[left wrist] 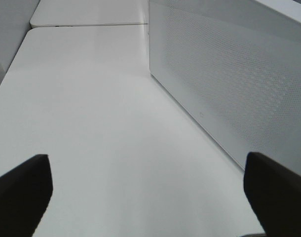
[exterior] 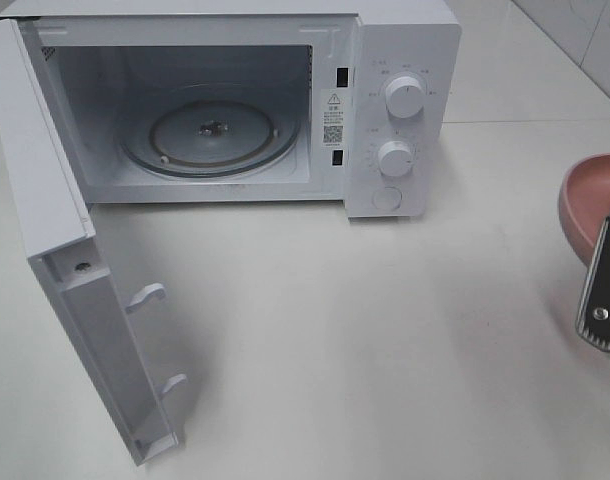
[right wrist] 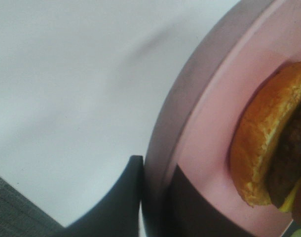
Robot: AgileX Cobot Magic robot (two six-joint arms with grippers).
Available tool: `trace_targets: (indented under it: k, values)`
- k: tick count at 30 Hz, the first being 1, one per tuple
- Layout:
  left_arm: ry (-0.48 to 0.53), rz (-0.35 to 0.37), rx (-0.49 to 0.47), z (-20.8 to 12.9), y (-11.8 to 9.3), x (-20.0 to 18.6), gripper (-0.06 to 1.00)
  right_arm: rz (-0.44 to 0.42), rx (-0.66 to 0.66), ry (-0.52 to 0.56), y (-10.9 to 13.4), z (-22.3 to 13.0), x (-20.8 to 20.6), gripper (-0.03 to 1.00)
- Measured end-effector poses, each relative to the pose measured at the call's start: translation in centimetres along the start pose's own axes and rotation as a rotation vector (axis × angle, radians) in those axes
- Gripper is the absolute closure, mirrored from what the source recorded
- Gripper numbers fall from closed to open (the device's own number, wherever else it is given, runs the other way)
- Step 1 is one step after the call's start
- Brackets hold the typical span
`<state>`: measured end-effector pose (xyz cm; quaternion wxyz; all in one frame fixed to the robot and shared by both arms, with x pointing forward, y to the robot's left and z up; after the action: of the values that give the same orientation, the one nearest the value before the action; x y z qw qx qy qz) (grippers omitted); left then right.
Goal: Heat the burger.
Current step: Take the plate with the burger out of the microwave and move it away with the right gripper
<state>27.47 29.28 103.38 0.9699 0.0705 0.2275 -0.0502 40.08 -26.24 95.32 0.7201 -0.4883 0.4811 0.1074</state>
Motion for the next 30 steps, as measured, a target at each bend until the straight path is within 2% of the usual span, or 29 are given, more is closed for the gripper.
trace_targets:
  k: [4,6,14,24,30]
  values:
    - [0.0,0.0,0.0,0.0,0.0,0.0,-0.03,-0.018,0.082,0.062,0.1,-0.1,0.7,0.89]
    - [0.0,0.0,0.0,0.0,0.0,0.0,-0.03,-0.032,0.189,0.123,0.5,0.2,1.7,0.89]
    - [0.0,0.0,0.0,0.0,0.0,0.0,-0.03,-0.05,0.292,0.253,2.0,0.7,4.1,0.89]
    - [0.0,0.0,0.0,0.0,0.0,0.0,-0.03,-0.066,0.398,0.328,3.7,1.3,6.5,0.89]
    - [0.0,0.0,0.0,0.0,0.0,0.0,-0.03,-0.031,0.506,0.369,4.5,1.3,8.9,0.89]
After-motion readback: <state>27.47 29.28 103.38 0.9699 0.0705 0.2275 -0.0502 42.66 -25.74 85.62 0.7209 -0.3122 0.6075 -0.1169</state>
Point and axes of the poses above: a point on each arm's last joint axis where the gripper is mounted, x pointing out along that axis toward the gripper, y along the wrist's bending axis when the last joint is at zero, z = x × y, the point moved 5 cm from there along x, pointing out along that axis toward the gripper, and after that the axes turned 7 degrees about x, right-handed, at the moved point
